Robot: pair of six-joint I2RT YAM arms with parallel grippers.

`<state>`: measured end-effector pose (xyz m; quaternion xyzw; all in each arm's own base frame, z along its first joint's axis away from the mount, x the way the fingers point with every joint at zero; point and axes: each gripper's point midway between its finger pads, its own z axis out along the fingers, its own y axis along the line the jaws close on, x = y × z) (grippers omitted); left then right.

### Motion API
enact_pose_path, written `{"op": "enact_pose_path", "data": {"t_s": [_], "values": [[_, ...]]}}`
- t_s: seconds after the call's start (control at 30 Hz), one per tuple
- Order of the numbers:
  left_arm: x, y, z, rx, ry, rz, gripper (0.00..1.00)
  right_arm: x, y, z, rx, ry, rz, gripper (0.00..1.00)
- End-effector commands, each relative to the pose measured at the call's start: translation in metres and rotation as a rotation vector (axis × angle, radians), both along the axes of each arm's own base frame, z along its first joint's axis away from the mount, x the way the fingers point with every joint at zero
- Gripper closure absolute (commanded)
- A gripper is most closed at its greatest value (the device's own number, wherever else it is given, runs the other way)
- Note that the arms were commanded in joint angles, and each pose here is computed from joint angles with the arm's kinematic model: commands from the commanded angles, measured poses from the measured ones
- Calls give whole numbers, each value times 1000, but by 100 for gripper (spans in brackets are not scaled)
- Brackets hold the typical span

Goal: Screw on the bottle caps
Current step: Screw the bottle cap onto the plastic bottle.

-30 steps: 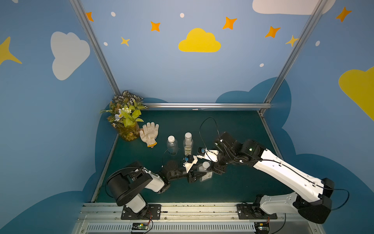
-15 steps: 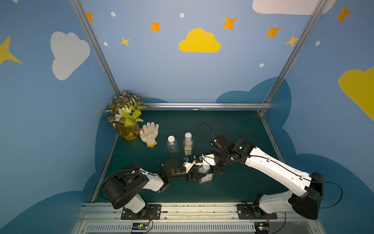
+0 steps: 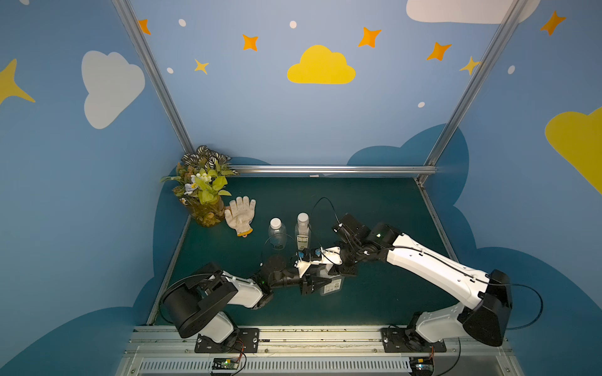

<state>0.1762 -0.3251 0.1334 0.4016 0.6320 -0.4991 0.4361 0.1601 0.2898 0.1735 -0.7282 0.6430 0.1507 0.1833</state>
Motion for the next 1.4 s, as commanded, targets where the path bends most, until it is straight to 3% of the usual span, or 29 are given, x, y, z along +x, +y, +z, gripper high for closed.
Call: {"op": "enact_pose_path", "data": {"t_s": [0.0, 0.23, 0.33, 0.6, 0.93, 1.07, 1.17, 1.37], "values": [[-8, 5, -24, 77, 68, -11, 97, 0, -4, -12, -55, 40, -60, 69], [-3, 9, -25, 82, 56, 32, 97, 0, -12, -19, -106, 59, -205, 76], [0, 14, -25, 86, 44, 68, 97, 8, -13, -19, -103, 54, -335, 85], [9, 24, -20, 119, 9, 154, 97, 21, -13, -8, -74, 12, -709, 96], [18, 40, -12, 152, -49, 249, 97, 18, -20, 0, -50, -65, -1002, 99], [22, 44, -9, 156, -67, 283, 97, 16, -16, 0, -45, -17, -1094, 93], [22, 43, -7, 153, -71, 281, 97, 15, -7, 0, -34, 35, -1117, 83], [19, 42, -9, 158, -70, 259, 97, 14, 6, 40, 51, 60, -984, 53]]}}
